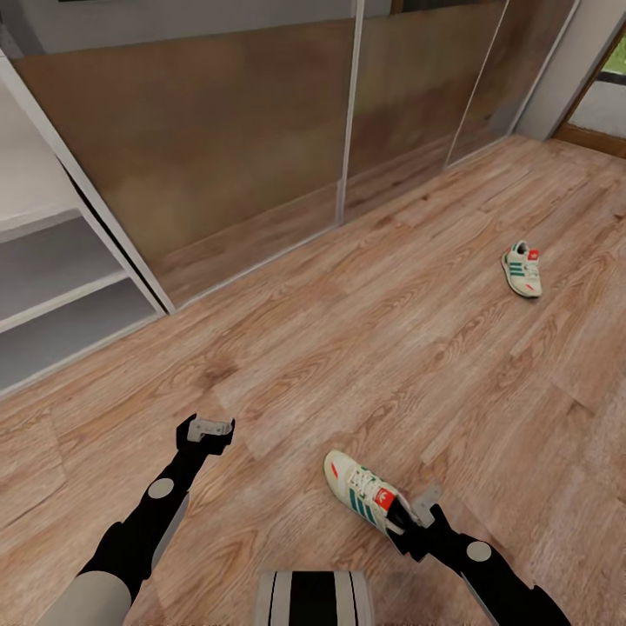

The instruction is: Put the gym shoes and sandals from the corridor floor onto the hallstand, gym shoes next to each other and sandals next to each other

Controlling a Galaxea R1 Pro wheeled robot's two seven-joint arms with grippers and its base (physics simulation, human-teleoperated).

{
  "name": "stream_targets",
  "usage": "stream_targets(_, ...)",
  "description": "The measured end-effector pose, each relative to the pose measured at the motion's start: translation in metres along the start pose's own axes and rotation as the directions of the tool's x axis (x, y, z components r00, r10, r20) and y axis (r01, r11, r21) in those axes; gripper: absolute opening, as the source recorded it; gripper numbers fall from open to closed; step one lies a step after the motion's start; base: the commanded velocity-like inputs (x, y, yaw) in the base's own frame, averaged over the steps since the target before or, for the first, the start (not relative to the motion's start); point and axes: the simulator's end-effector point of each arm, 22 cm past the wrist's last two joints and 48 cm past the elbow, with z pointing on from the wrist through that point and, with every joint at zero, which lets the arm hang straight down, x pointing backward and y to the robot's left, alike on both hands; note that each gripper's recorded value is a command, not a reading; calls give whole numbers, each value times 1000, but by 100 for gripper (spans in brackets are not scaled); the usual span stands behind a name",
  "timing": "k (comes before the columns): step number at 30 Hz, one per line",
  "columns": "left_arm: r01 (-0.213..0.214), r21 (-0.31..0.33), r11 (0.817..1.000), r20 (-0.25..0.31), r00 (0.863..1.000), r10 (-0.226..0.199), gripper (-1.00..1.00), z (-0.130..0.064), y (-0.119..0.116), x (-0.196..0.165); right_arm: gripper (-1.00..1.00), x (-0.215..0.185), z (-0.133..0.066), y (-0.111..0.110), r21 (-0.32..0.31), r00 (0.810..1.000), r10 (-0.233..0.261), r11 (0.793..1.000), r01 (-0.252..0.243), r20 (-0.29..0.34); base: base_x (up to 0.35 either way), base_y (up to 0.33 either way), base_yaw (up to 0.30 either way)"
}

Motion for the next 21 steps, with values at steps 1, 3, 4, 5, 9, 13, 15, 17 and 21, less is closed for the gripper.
stream_targets(1,0,0,1000,-1,1000,0,100,0,0,1,100,1,0,0,0,1000,0,1000,0,-1,0,0,-84)
stream_targets(3,0,-1,1000,-3,1000,0,100,0,0,2,100,2,1,0,-1,1000,1,1000,-1,-3,0,0,-55)
stream_targets(4,0,-2,1000,-3,1000,0,100,0,1,2,100,2,1,0,-1,1000,1,1000,-1,-3,0,0,-35)
stream_targets(5,0,-2,1000,-4,1000,0,100,0,1,3,100,2,1,1,-2,1000,1,1000,-1,-4,0,0,-28)
stream_targets(9,0,-2,1000,-5,1000,0,100,0,1,3,100,3,1,1,-2,1000,1,1000,-1,-5,0,0,-14)
stream_targets(13,0,-1,1000,-10,1000,0,100,1,1,6,100,5,2,1,-4,1000,2,1000,-2,-9,0,0,-2)
stream_targets(15,0,0,1000,-18,1000,0,100,2,0,12,100,9,4,2,-7,1000,5,1000,-5,-16,0,0,-4)
stream_targets(17,1,2,1000,-28,1000,-1,100,3,-1,18,100,13,6,4,-11,1000,7,1000,-7,-24,0,0,-21)
stream_targets(21,1,3,1000,-38,999,-1,100,4,-2,25,100,18,8,5,-15,999,11,1000,-11,-34,0,0,-29)
